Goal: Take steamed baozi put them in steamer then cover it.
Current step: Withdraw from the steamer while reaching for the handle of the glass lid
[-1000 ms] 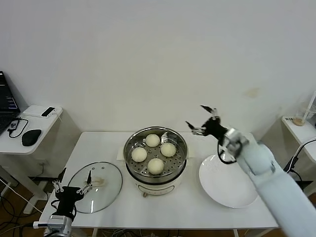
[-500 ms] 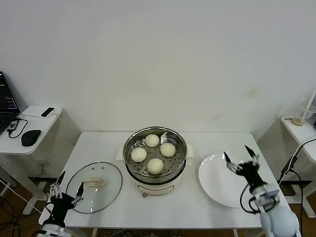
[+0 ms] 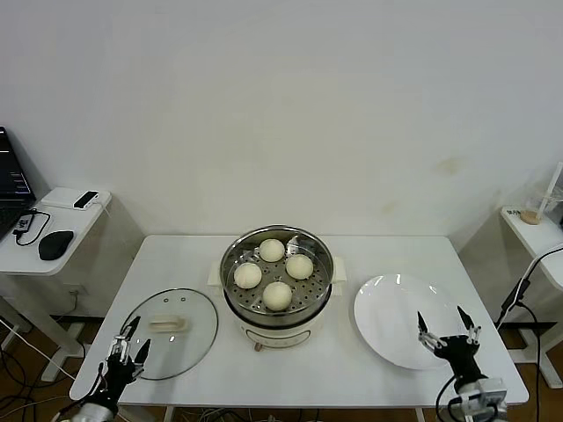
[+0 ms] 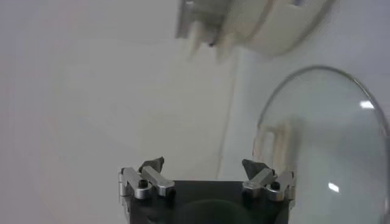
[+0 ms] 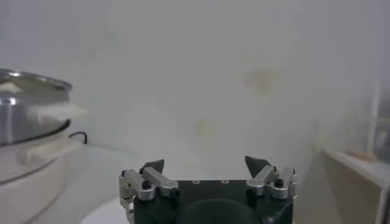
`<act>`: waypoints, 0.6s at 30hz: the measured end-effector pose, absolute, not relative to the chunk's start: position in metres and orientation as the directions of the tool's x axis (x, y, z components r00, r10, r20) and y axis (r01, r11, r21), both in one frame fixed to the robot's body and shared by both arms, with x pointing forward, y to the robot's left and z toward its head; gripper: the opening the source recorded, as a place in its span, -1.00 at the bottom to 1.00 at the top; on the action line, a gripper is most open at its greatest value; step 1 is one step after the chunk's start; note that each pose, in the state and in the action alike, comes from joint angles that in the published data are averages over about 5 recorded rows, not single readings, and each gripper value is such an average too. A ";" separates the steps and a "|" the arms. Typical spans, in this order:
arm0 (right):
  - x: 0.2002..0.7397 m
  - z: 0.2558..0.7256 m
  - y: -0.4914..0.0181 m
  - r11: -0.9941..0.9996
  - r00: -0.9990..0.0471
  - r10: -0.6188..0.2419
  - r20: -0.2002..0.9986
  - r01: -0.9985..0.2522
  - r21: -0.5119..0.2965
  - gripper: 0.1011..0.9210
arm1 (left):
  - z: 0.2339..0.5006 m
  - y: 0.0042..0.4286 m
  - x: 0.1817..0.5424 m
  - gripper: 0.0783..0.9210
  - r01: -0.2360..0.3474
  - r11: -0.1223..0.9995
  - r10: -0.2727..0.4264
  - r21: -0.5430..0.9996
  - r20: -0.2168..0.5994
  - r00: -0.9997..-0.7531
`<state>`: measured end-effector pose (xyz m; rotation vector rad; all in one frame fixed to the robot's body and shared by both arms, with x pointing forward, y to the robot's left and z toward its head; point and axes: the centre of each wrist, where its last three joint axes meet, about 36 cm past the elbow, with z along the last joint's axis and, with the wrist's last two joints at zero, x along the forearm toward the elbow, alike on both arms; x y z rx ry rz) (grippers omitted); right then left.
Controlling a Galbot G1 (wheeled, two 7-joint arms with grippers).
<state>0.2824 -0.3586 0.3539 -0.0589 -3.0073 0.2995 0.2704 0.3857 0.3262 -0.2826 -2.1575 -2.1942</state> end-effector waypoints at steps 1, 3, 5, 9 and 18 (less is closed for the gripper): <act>0.280 0.353 -0.359 0.979 -0.991 0.055 0.118 0.030 -0.200 0.76 | 0.324 0.386 0.273 0.77 0.167 -0.038 0.094 0.985 0.170 -0.981; 0.275 0.350 -0.358 0.979 -0.990 0.062 0.126 0.036 -0.201 0.76 | 0.321 0.386 0.277 0.77 0.173 -0.062 0.100 0.983 0.179 -0.979; 0.271 0.349 -0.357 0.979 -0.989 0.069 0.132 0.041 -0.200 0.76 | 0.317 0.386 0.282 0.77 0.178 -0.081 0.105 0.981 0.186 -0.977; 0.265 0.347 -0.355 0.978 -0.987 0.077 0.141 0.047 -0.201 0.76 | 0.310 0.385 0.290 0.77 0.187 -0.104 0.115 0.977 0.198 -0.973; 0.255 0.342 -0.352 0.976 -0.983 0.095 0.156 0.061 -0.209 0.76 | 0.297 0.382 0.312 0.77 0.192 -0.131 0.122 0.973 0.208 -0.970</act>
